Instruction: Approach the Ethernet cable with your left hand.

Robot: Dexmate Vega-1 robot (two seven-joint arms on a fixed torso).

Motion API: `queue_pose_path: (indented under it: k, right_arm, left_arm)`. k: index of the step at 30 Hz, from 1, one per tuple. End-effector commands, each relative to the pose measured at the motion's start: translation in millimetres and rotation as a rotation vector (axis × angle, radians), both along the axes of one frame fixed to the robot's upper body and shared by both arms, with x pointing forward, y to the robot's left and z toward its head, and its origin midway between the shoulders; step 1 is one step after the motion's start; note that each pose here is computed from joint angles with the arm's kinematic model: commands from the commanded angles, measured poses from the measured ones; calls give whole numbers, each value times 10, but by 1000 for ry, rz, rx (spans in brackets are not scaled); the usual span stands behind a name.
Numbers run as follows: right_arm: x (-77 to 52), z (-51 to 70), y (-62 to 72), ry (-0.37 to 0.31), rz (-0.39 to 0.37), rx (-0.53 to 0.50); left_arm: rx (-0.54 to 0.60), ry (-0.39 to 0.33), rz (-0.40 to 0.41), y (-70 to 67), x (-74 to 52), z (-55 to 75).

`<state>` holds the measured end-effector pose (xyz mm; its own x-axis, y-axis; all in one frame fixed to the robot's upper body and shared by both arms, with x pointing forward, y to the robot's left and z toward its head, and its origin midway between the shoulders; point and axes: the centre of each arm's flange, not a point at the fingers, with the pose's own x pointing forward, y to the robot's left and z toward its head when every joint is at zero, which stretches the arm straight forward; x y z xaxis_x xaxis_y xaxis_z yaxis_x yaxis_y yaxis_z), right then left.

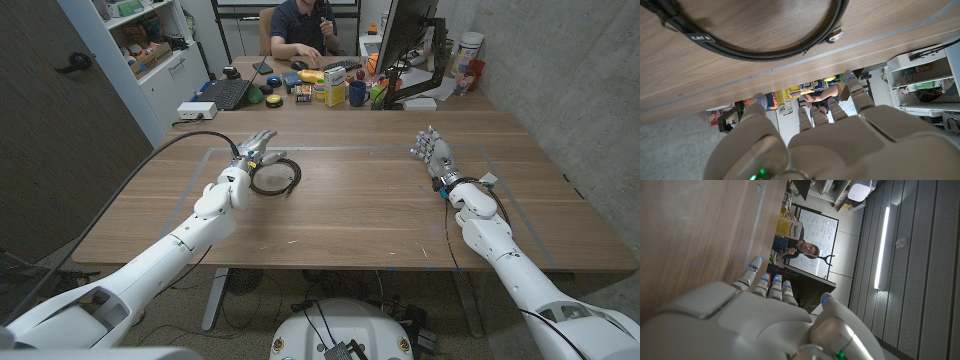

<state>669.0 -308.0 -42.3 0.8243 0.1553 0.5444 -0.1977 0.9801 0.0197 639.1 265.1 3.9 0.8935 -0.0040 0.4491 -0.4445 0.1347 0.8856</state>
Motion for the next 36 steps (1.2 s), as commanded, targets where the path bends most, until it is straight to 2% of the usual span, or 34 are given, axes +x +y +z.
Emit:
queue_pose_path:
  k: [1, 13, 36]
  right_arm:
    - [46, 10, 10, -2, 10, -5]
    - [104, 17, 13, 5, 28, 0]
    - [132, 23, -1, 5, 31, -2]
  left_arm:
    - [-1, 30, -11, -39, 5, 18]
    - [-14, 42, -7, -46, 3, 54]
    - [-20, 60, -1, -72, -2, 55]
